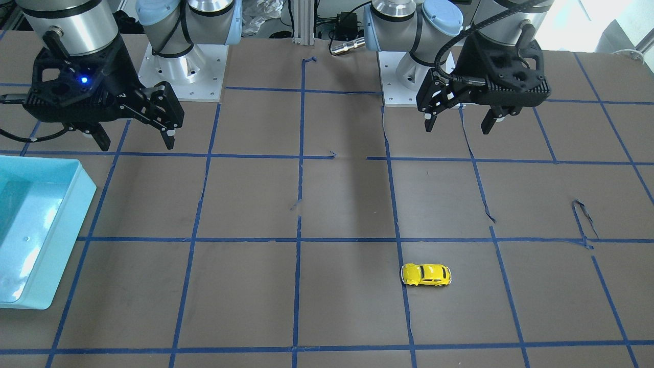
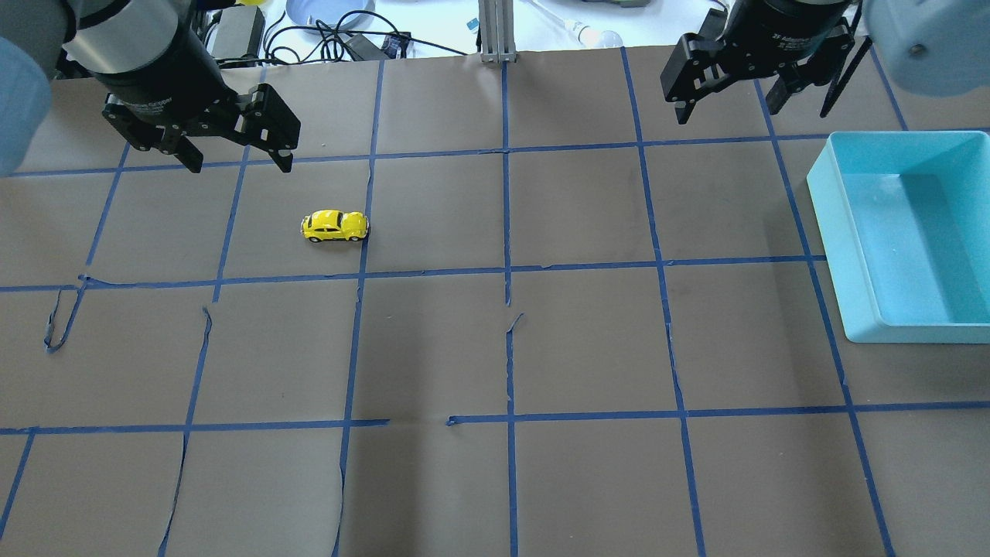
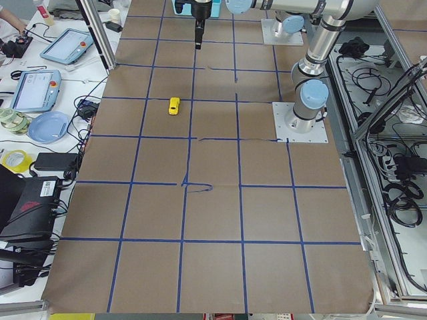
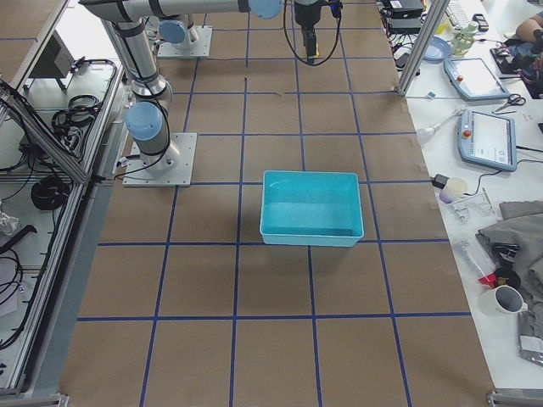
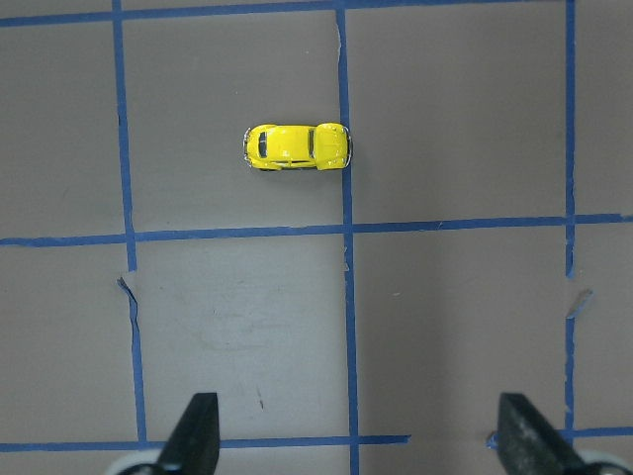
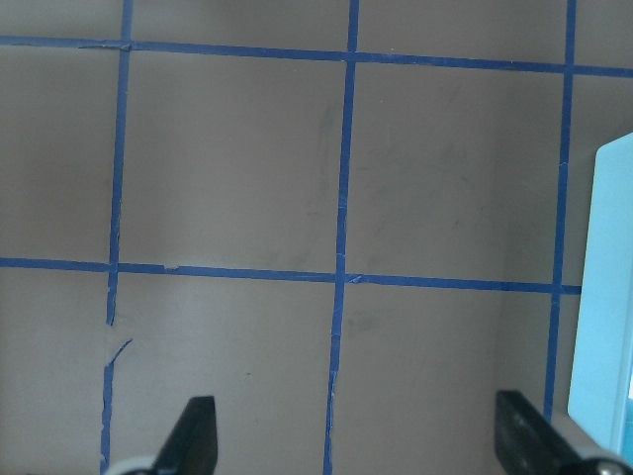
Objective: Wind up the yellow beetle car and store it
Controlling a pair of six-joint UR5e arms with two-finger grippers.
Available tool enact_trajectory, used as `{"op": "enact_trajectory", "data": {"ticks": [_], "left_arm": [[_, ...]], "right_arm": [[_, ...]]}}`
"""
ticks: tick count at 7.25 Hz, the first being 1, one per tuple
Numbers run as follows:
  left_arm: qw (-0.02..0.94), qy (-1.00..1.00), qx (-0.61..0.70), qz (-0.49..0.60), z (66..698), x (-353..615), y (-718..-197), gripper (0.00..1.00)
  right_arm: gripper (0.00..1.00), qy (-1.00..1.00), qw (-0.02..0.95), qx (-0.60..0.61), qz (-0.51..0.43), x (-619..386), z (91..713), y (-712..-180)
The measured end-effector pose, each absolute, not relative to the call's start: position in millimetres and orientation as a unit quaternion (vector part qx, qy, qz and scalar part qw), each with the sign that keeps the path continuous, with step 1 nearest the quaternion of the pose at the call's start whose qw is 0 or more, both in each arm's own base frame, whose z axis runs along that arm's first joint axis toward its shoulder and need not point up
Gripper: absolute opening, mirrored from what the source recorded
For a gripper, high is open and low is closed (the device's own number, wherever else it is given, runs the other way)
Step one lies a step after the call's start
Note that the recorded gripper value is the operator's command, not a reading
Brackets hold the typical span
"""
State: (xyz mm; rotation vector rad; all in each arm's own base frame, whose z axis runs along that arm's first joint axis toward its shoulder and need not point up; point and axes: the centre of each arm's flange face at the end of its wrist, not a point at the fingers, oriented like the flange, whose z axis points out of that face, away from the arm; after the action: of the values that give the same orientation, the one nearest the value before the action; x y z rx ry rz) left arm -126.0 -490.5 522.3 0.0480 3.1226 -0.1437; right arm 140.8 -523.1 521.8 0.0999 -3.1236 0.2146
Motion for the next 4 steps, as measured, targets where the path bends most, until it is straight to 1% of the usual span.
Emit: {"op": "enact_trajectory", "data": {"ticks": [4], "left_arm": [[0.002, 0.999, 0.016, -0.047, 522.7, -129.1, -486.6, 1.00]], "right_arm": [[1.00, -0.997, 0.005, 0.031, 0.066, 140.9, 520.3, -522.6]]}}
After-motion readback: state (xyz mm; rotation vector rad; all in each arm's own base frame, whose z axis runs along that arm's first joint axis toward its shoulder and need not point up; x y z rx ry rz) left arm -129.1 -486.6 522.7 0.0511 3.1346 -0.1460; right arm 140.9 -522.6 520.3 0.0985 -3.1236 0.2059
